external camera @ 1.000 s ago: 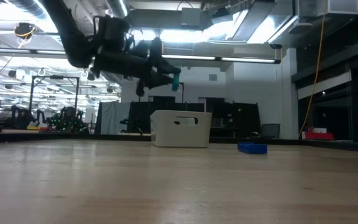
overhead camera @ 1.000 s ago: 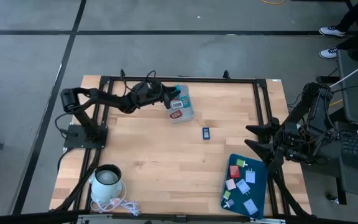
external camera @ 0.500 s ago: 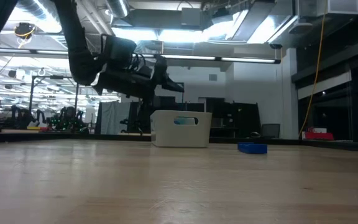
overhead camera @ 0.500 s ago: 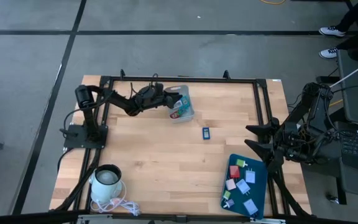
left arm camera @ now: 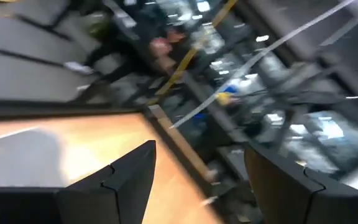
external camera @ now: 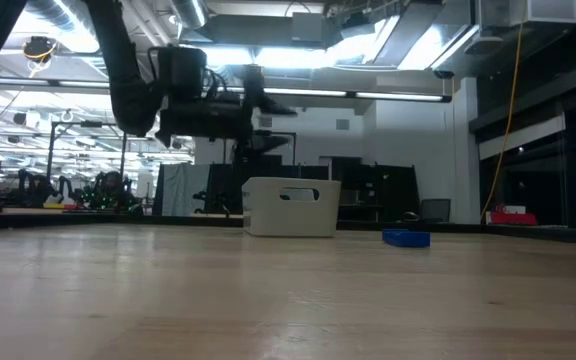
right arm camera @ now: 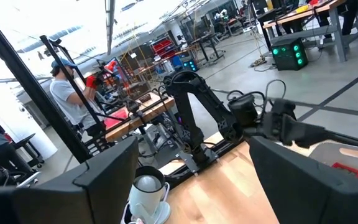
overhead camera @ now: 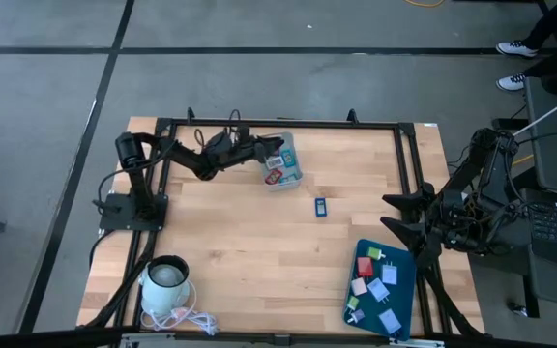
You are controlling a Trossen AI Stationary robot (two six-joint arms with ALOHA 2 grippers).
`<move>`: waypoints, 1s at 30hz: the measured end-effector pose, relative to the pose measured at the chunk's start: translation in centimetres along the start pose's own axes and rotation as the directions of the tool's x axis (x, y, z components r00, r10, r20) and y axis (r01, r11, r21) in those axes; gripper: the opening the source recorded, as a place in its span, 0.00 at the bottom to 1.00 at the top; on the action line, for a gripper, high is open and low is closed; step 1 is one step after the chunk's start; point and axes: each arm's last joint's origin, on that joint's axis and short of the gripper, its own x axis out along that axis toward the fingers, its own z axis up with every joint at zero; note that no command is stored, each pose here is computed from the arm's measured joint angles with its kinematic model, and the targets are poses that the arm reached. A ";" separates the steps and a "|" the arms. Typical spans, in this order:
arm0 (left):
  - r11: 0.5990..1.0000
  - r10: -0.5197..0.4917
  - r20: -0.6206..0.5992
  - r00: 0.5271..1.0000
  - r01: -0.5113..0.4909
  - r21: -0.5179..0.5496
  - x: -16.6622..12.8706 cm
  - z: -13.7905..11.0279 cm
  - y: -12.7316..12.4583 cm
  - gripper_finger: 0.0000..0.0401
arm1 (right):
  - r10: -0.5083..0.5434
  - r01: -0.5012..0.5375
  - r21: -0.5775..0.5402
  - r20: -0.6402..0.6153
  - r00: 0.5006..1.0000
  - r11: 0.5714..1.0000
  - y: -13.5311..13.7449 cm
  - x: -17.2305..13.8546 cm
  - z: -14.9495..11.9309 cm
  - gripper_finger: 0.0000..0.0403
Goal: Pick & Place Office items
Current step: Put the blue digital clock into the gray bin
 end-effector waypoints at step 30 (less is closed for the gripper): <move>0.884 -0.056 -0.320 0.946 0.196 0.424 -1.9 2.0 -3.5 0.49 | -0.292 0.283 0.085 0.139 0.946 0.955 -1.4 2.4 0.8 0.78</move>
